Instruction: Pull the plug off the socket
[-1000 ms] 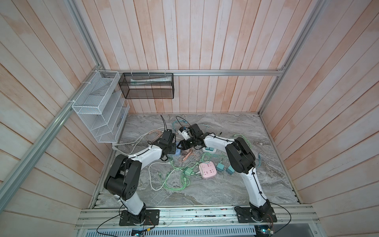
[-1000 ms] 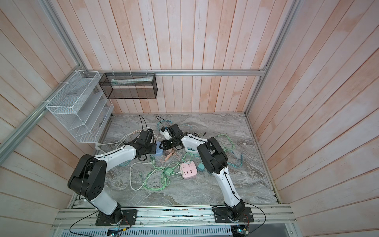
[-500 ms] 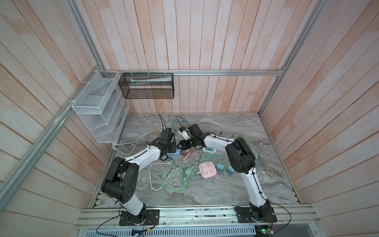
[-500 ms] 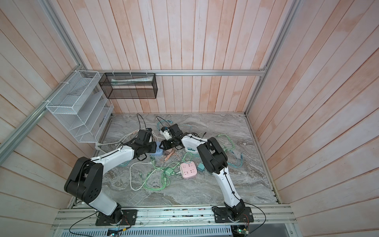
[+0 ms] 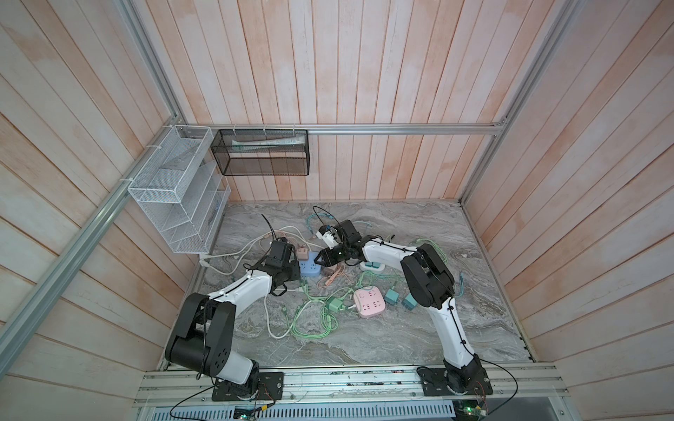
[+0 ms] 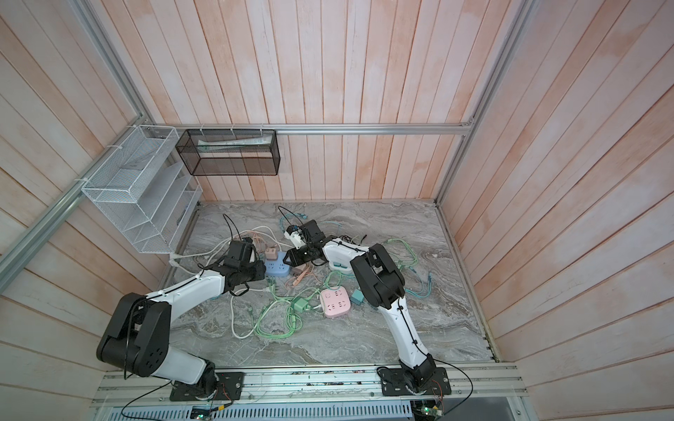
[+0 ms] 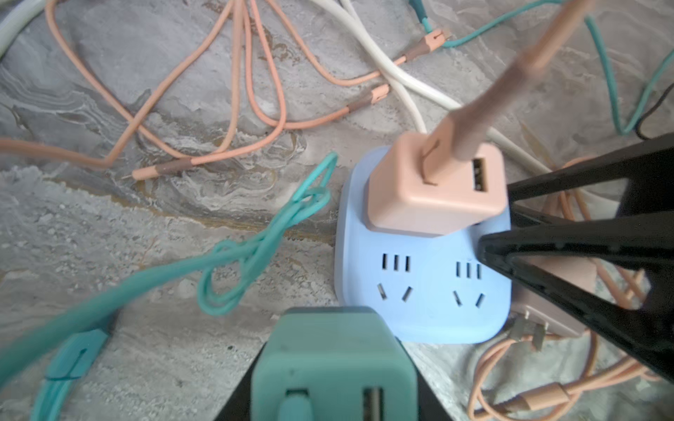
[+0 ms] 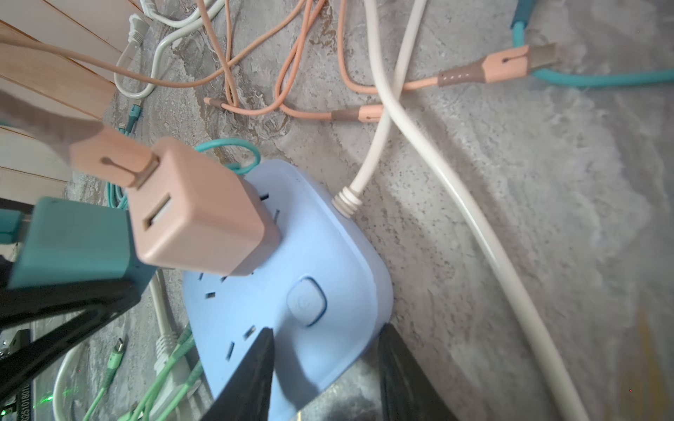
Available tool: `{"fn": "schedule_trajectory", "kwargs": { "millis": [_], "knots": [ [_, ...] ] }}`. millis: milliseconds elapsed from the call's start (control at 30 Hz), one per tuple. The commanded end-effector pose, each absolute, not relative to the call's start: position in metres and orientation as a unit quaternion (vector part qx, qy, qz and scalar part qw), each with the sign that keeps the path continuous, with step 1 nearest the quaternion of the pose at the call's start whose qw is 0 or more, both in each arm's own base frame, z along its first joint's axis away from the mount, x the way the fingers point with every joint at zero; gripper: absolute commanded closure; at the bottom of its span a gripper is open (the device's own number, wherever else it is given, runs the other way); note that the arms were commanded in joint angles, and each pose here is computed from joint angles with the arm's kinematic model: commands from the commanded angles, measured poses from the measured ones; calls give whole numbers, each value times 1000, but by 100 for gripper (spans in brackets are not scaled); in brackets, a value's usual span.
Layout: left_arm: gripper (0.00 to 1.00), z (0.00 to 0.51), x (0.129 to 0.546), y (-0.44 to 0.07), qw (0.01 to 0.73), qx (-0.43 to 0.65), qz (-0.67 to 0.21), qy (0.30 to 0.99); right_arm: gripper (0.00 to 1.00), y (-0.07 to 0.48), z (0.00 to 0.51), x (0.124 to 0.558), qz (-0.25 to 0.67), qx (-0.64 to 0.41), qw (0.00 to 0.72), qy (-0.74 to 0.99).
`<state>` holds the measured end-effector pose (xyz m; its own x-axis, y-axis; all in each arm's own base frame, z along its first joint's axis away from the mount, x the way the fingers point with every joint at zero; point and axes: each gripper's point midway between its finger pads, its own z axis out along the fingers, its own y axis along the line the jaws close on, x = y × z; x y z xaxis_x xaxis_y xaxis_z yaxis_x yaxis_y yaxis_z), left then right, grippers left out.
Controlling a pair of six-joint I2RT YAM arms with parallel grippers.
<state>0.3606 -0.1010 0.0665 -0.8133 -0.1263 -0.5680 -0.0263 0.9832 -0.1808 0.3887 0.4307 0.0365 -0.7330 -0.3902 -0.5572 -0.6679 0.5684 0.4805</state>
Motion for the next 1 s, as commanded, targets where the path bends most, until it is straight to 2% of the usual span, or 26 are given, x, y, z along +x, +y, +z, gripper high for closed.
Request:
{"fn": "schedule_trajectory", "kwargs": {
  "millis": [0, 333, 467, 767, 967],
  "knots": [
    [79, 70, 363, -95, 310, -89, -112, 940, 57, 356, -86, 331, 211, -273, 31, 938],
    [78, 65, 364, -77, 285, -111, -111, 946, 57, 353, -85, 332, 204, -273, 34, 940],
    [76, 52, 363, -76, 251, -100, -103, 957, 57, 353, -84, 335, 203, -273, 37, 940],
    [54, 48, 364, -74, 240, -101, -95, 961, 57, 353, -83, 336, 200, -274, 39, 940],
    [49, 43, 361, -74, 232, -101, -94, 963, 57, 353, -83, 336, 200, -273, 39, 940]
  ]
}}
